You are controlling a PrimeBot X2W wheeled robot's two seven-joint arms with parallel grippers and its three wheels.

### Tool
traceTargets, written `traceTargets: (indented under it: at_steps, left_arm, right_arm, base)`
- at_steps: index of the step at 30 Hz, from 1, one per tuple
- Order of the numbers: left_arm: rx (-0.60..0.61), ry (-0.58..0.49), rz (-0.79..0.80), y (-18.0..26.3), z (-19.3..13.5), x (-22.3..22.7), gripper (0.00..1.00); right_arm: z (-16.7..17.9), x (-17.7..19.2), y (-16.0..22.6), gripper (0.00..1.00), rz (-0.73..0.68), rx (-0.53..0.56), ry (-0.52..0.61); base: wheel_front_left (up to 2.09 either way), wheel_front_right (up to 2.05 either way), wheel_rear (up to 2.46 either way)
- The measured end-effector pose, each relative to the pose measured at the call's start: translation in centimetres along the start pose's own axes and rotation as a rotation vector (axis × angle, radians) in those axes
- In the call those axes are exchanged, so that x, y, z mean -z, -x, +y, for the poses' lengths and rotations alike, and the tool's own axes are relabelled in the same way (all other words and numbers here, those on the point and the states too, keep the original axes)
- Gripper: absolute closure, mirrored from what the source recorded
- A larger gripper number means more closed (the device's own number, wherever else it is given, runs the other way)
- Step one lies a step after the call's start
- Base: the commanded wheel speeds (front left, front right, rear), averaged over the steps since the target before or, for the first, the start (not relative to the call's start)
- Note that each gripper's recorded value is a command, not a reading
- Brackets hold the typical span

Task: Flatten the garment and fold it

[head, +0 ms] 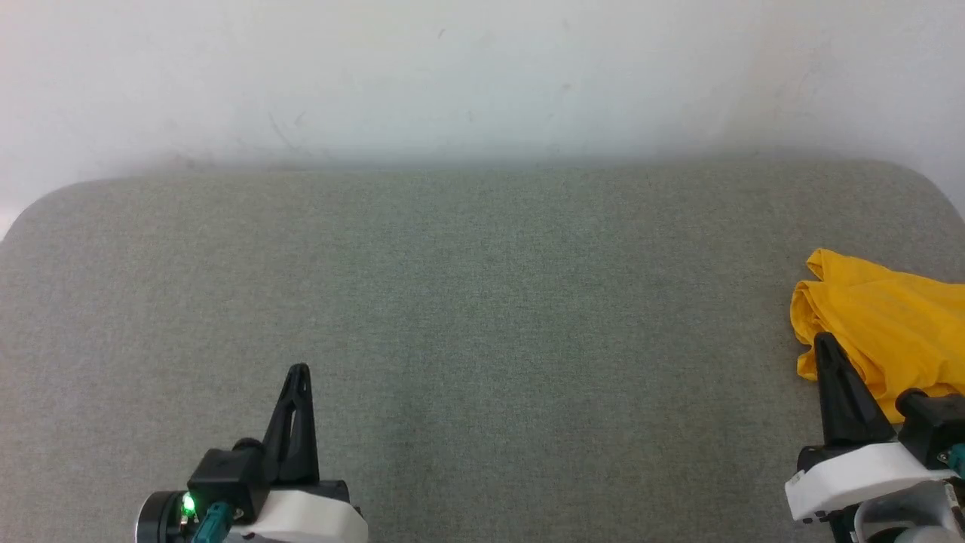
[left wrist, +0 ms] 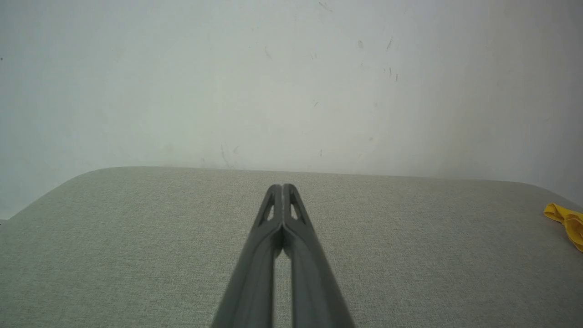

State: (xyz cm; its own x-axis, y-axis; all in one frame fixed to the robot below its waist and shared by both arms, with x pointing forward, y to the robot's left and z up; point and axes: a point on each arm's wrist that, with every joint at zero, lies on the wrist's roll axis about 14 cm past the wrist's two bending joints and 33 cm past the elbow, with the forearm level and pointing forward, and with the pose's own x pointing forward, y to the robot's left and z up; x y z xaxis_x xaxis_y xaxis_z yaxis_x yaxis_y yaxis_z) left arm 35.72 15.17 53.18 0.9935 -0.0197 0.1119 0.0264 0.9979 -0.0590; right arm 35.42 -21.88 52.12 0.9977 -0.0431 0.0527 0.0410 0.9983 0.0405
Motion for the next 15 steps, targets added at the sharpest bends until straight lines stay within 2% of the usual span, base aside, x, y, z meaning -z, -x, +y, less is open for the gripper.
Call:
traceTargets:
  at_steps: [15]
  left_arm:
    - [-0.003,-0.024,0.016,-0.19,0.48,0.1,1.0]
  right_arm:
    - [0.95,0.11,-0.21,1.0,0.014,-0.029,0.009]
  base:
    - [0.0,0.0,0.0]
